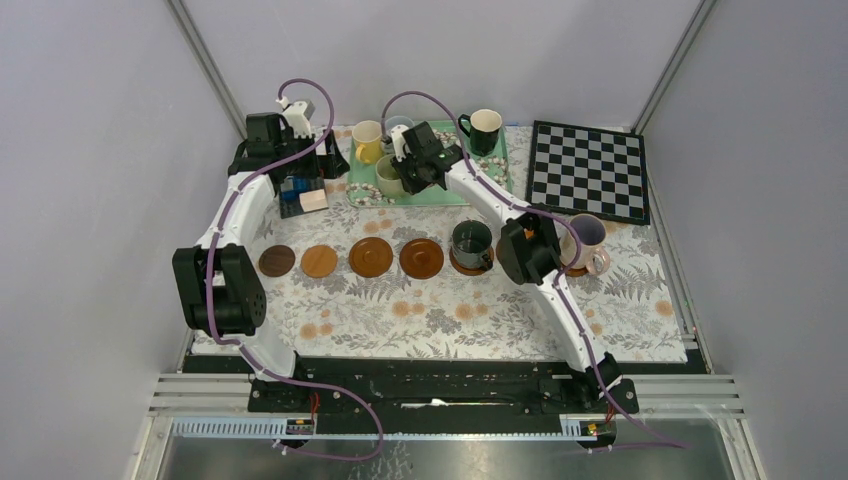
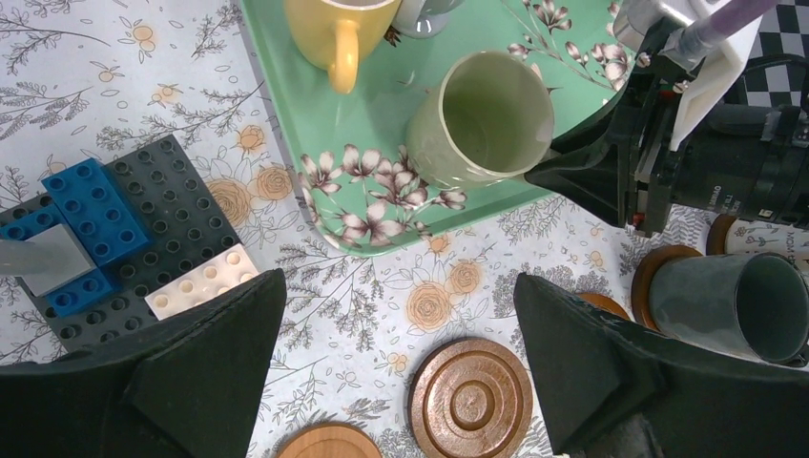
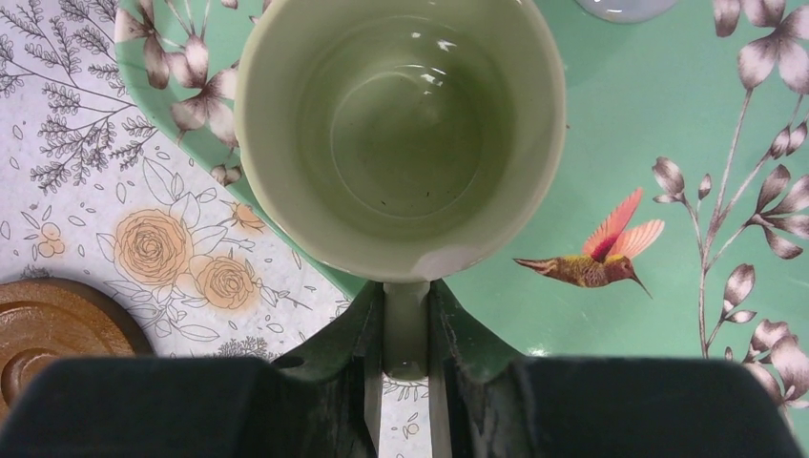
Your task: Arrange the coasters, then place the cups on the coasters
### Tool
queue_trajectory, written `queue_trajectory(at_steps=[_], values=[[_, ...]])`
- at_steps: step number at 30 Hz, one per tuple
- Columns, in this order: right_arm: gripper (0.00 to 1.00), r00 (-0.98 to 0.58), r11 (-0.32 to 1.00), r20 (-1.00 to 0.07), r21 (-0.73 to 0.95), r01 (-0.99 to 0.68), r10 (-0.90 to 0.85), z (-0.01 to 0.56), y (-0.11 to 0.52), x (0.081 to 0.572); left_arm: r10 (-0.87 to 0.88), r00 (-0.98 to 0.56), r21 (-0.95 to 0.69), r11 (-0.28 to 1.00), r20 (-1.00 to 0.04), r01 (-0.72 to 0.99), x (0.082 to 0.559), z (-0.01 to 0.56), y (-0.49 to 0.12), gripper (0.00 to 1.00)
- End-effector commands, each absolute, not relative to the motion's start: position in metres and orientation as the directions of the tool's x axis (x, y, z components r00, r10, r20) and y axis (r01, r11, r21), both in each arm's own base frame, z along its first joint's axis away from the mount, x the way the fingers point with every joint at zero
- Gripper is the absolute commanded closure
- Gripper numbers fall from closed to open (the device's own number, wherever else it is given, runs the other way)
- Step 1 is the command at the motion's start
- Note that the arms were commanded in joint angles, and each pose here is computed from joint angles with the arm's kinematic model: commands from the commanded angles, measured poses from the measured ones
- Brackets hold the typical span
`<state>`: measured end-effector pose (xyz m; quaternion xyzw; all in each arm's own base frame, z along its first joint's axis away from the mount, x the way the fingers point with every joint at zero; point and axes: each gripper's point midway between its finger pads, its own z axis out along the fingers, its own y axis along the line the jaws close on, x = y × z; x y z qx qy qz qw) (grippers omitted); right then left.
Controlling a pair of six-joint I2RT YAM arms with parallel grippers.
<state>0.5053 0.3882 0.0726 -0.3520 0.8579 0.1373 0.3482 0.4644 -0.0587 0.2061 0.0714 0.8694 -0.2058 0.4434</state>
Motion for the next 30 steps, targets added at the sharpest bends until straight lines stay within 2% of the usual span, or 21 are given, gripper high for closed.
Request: queue_trajectory(at_steps=[1, 8, 15, 19, 30], values=[[1.00, -0.338, 0.746, -0.879, -0.031, -0.665, -0.337, 0.191, 0.399, 0.526, -0.070, -0.535, -0.290, 0.895, -0.842, 0.340, 0.476, 0.225, -0.061, 0.01], [1.00, -0.311, 0.752, -0.922, 0.035, -0.658, -0.229, 0.231, 0.399, 0.518, -0.082, -0.526, -0.300, 0.890, -0.847, 0.344, 0.478, 0.230, -0.062, 0.01], [1.00, -0.349, 0.740, -0.916, 0.093, -0.667, -0.200, 0.251, 0.384, 0.482, -0.087, -0.524, -0.305, 0.887, -0.847, 0.346, 0.474, 0.231, -0.063, 0.01], [1.00, -0.418, 0.764, -0.888, 0.134, -0.631, -0.189, 0.235, 0.366, 0.450, -0.096, -0.526, -0.313, 0.886, -0.845, 0.342, 0.474, 0.230, -0.064, 0.01], [1.00, -0.448, 0.750, -0.867, 0.146, -0.645, -0.217, 0.203, 0.348, 0.358, -0.145, -0.565, -0.375, 0.871, -0.813, 0.317, 0.472, 0.219, -0.068, 0.01]])
